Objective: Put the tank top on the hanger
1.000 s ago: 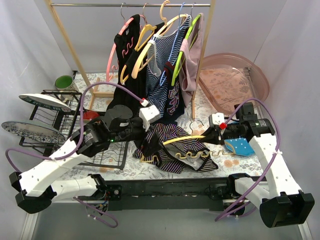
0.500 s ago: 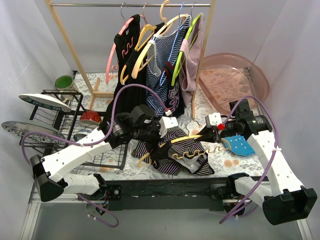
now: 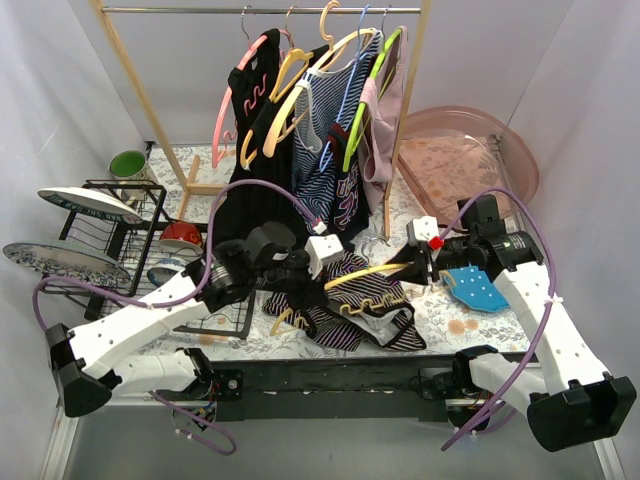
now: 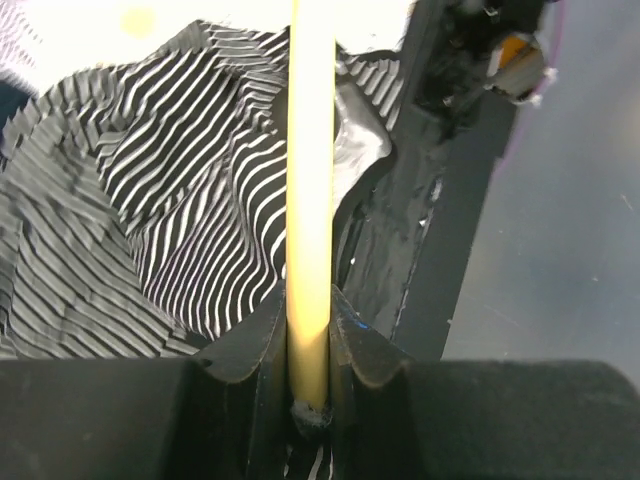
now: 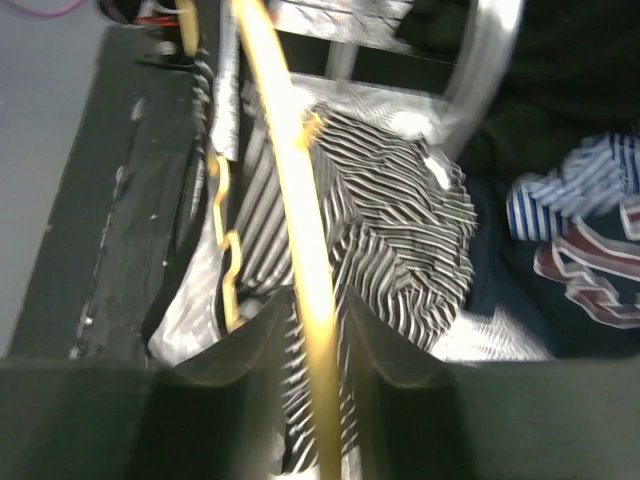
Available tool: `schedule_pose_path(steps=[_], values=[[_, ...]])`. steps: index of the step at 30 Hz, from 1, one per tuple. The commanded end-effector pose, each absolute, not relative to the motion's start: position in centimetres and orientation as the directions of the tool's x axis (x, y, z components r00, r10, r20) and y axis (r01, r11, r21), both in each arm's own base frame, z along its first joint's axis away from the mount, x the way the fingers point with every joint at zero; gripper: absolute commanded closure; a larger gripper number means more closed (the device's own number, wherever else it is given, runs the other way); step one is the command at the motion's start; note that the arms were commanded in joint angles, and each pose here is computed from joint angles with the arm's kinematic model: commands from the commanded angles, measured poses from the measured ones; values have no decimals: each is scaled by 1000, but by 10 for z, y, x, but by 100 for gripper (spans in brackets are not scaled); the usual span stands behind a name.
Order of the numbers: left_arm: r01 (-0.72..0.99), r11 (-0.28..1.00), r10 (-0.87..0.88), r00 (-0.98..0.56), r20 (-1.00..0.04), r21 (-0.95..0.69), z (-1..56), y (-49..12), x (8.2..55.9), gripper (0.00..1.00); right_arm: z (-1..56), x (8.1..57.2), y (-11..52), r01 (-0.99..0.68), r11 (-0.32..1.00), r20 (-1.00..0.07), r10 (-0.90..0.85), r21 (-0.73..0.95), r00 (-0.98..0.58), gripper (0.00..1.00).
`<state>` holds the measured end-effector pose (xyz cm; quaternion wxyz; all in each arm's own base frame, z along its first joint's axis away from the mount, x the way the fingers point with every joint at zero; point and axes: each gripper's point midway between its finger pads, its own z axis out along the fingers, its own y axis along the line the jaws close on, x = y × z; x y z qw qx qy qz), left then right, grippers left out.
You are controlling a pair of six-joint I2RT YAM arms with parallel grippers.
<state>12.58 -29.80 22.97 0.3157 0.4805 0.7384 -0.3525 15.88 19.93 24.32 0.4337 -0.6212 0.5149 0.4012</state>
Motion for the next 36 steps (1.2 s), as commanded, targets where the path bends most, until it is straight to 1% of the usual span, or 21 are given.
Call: schedule_pose_path(steps=[1,2,3,4,5,6,8,10,14,16,20,22,24,25,26,27,31,32,33,35,36], values=[[869,426,392,-427,-815,-250,233,-285,133,100,268,199,192,-980,117,-930,-349,-162,112,49],[859,443,378,-439,-815,-257,233,-284,134,100,269,206,185,-973,198,-930,-366,-118,38,42],[850,456,353,-445,-823,-263,234,-282,135,100,277,215,175,-951,269,-919,-392,-153,37,26],[830,481,328,-467,-821,-280,234,-281,137,100,280,220,169,-937,314,-919,-395,-153,18,24],[822,491,309,-474,-824,-288,236,-280,137,100,283,225,159,-916,374,-921,-389,-145,-13,19],[816,496,282,-475,-834,-297,239,-280,138,100,287,226,152,-899,408,-919,-394,-158,-17,16],[792,520,238,-495,-836,-321,243,-280,141,100,283,223,143,-884,446,-914,-401,-138,-60,15],[772,534,189,-506,-842,-344,249,-279,143,100,270,217,138,-887,444,-901,-425,-126,-85,16],[737,556,100,-517,-850,-383,260,-278,148,100,221,192,133,-924,380,-853,-497,-48,-160,19],[731,551,52,-511,-858,-402,268,-278,149,100,195,184,127,-928,373,-817,-538,-10,-208,21],[712,557,-8,-510,-860,-427,275,-279,154,100,172,181,128,-933,356,-794,-551,55,-257,24],[702,563,-22,-514,-857,-435,276,-279,156,100,168,182,131,-942,330,-789,-562,59,-246,24],[685,572,-43,-524,-850,-451,276,-279,158,100,148,182,131,-943,325,-759,-594,76,-266,24],[675,578,-54,-529,-847,-459,275,-279,159,100,142,185,134,-951,304,-757,-608,57,-239,23],[669,581,-59,-534,-844,-464,272,-279,159,100,124,179,133,-949,300,-734,-622,98,-272,24],[655,587,-74,-542,-837,-476,271,-278,161,100,118,178,136,-950,292,-730,-626,107,-274,23],[641,589,-89,-554,-828,-493,264,-279,162,100,96,167,153,-971,215,-714,-663,108,-226,23],[642,584,-95,-553,-828,-496,265,-280,162,100,95,178,156,-968,243,-715,-666,61,-212,23],[641,585,-96,-553,-828,-496,265,-280,162,100,87,173,160,-972,227,-702,-683,60,-202,23],[641,583,-101,-553,-827,-499,266,-280,162,100,77,185,160,-966,260,-671,-716,-3,-191,23],[641,581,-105,-551,-828,-501,268,-280,162,100,70,184,159,-961,277,-657,-724,5,-212,23]])
